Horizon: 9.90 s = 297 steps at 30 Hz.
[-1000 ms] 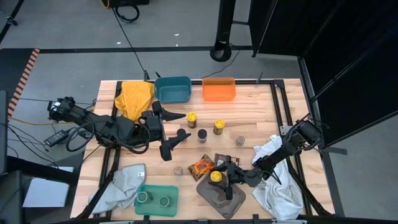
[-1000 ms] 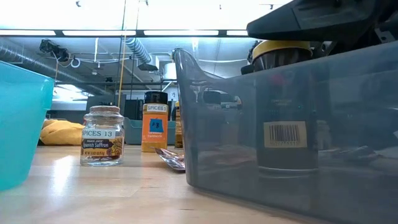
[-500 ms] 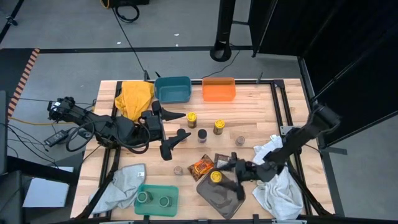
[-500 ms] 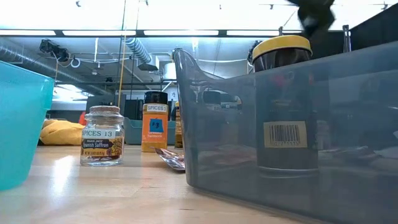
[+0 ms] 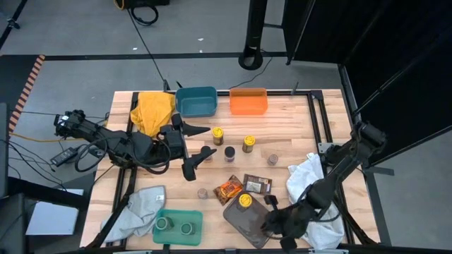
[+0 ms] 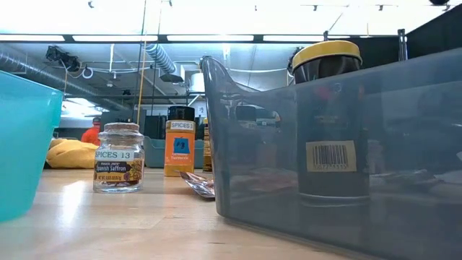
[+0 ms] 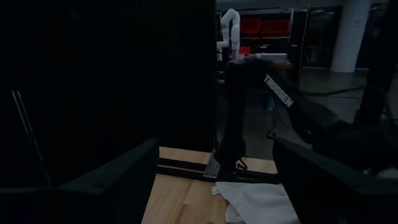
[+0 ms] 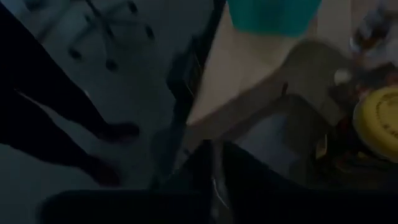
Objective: Sort spices by type
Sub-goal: Adjust the black bin, then put the right yellow seasoning bottle into the black bin
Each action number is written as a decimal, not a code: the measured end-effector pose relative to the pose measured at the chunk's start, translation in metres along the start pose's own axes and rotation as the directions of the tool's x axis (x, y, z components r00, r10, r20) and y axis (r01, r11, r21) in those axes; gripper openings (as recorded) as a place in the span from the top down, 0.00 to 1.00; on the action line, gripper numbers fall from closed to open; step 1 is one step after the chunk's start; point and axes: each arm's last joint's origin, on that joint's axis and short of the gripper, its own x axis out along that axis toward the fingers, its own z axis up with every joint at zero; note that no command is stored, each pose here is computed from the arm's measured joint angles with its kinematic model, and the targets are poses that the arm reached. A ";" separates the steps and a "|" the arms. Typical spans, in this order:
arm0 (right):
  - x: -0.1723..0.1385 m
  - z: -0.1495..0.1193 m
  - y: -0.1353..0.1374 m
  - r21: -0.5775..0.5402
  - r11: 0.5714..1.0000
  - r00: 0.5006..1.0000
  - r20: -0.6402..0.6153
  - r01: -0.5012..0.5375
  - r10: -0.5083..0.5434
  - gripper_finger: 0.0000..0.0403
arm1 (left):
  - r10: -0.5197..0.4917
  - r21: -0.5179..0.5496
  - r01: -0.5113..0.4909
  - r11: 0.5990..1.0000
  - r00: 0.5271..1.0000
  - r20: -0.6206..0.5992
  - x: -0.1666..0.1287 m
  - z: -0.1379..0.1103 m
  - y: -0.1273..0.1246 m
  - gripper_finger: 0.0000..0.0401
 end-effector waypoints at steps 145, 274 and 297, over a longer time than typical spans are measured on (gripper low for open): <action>-0.058 0.087 -0.204 -0.149 0.862 0.714 -0.501 0.485 -0.488 0.39 | 0.043 -0.067 -0.047 0.997 0.997 -0.070 -0.046 0.017 0.041 0.20; -0.122 0.039 -0.082 0.293 0.954 0.990 -0.140 0.060 -0.020 0.43 | 0.250 0.037 -0.247 0.968 0.962 -0.109 -0.047 0.010 0.047 0.20; -0.050 0.032 -0.035 0.159 0.980 0.898 -0.438 0.117 -0.036 0.43 | 0.250 0.039 -0.247 0.968 0.962 -0.112 -0.047 0.010 0.047 0.20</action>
